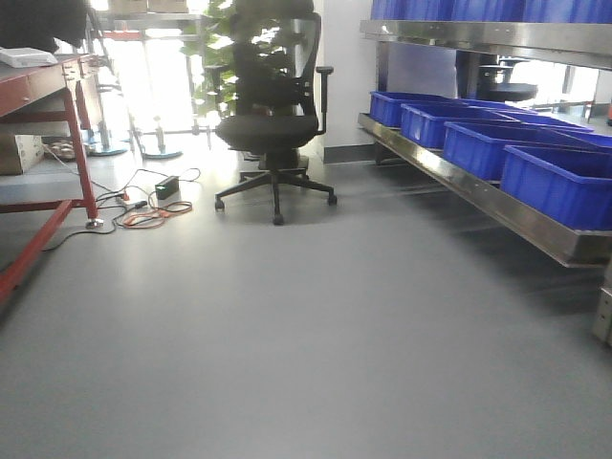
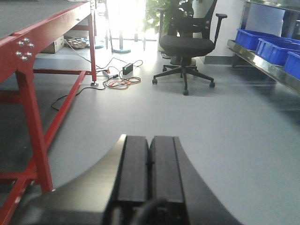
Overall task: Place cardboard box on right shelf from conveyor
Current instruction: 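Drive the base toward the steel shelf rack holding the box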
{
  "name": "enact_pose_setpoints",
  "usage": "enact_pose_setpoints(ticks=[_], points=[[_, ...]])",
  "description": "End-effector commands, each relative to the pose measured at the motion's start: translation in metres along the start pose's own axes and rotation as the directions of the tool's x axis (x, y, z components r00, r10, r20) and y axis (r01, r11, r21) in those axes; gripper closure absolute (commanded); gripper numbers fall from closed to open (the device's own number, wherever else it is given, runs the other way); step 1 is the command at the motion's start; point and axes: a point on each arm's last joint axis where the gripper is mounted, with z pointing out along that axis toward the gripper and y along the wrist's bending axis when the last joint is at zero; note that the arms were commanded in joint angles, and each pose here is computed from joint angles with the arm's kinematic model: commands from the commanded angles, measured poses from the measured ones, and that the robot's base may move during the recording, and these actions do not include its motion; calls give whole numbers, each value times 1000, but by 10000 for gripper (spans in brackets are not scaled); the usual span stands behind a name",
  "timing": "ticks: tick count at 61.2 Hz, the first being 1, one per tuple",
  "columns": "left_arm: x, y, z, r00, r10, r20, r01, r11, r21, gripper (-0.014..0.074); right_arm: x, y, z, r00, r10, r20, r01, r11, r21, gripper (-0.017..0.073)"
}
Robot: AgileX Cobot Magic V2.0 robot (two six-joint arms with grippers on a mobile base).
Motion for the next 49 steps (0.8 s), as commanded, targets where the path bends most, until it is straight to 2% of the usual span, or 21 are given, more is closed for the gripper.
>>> enact_pose_setpoints(ticks=[1,49], points=[[-6,0,-1,996,-6,92,6,1000,2,710,-18,1,0,993,-22,118,23,1000,-8,282],[-6,0,-1,996,-6,92,6,1000,2,710,-18,1,0,993,-22,118,23,1000,-8,282]])
